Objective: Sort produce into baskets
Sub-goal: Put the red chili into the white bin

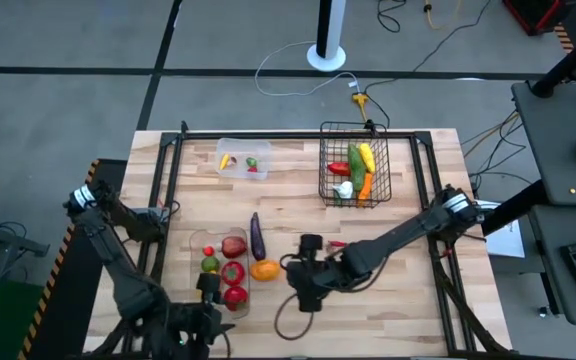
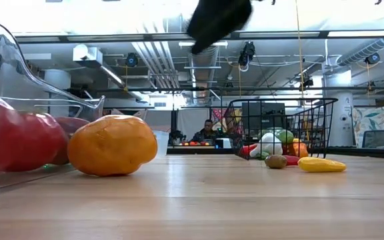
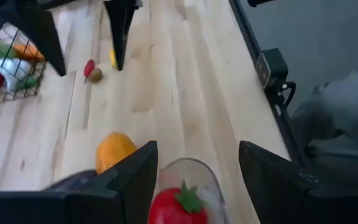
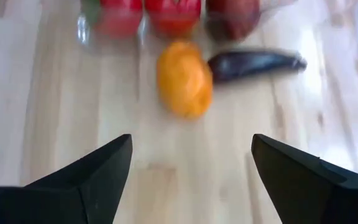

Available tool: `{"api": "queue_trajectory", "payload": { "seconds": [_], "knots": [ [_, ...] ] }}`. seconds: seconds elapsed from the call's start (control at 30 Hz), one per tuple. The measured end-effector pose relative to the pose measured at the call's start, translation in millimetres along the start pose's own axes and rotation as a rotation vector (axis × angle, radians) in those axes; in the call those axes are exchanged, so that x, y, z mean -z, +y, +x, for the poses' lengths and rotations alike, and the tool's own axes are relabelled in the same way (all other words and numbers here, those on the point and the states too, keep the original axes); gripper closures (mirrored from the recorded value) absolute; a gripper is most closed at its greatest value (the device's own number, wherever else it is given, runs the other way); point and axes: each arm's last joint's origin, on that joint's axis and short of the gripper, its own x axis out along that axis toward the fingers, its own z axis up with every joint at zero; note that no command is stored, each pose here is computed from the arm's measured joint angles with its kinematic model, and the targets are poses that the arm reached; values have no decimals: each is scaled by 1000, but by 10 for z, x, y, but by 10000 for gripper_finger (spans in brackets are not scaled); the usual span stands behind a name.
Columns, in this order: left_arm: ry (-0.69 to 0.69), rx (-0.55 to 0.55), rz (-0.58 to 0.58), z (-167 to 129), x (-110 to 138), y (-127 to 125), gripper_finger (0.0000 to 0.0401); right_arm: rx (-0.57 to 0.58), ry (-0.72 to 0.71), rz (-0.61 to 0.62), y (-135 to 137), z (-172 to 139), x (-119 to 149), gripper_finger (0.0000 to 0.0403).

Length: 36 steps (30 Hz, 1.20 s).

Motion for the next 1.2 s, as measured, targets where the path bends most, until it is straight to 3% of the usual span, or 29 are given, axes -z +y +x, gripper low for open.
{"api": "queue_trajectory", "payload": {
  "seconds": [0.27, 0.43, 0.77, 0.87, 1.03, 1.2],
  "knots": [
    [26, -9, 48, 288, -68, 304, 194, -5, 29, 59, -105, -341, 382, 74],
    [23, -52, 35, 455, -106, 527, 194, 69, 42, 70, -295, -430, 681, 82],
    [-235, 90, -23, 381, -130, 666, 194, 37, 111, 244, -484, -531, 1108, 89],
    [-257, 59, -71, 301, -129, 735, 194, 49, 151, 264, -480, -478, 1255, 88],
    [-322, -96, -124, 165, -184, 851, 194, 87, 225, 239, -494, -336, 1468, 89],
    [-318, -130, -104, 174, -177, 858, 194, 152, 243, 211, -543, -241, 1593, 99]
  ]
}}
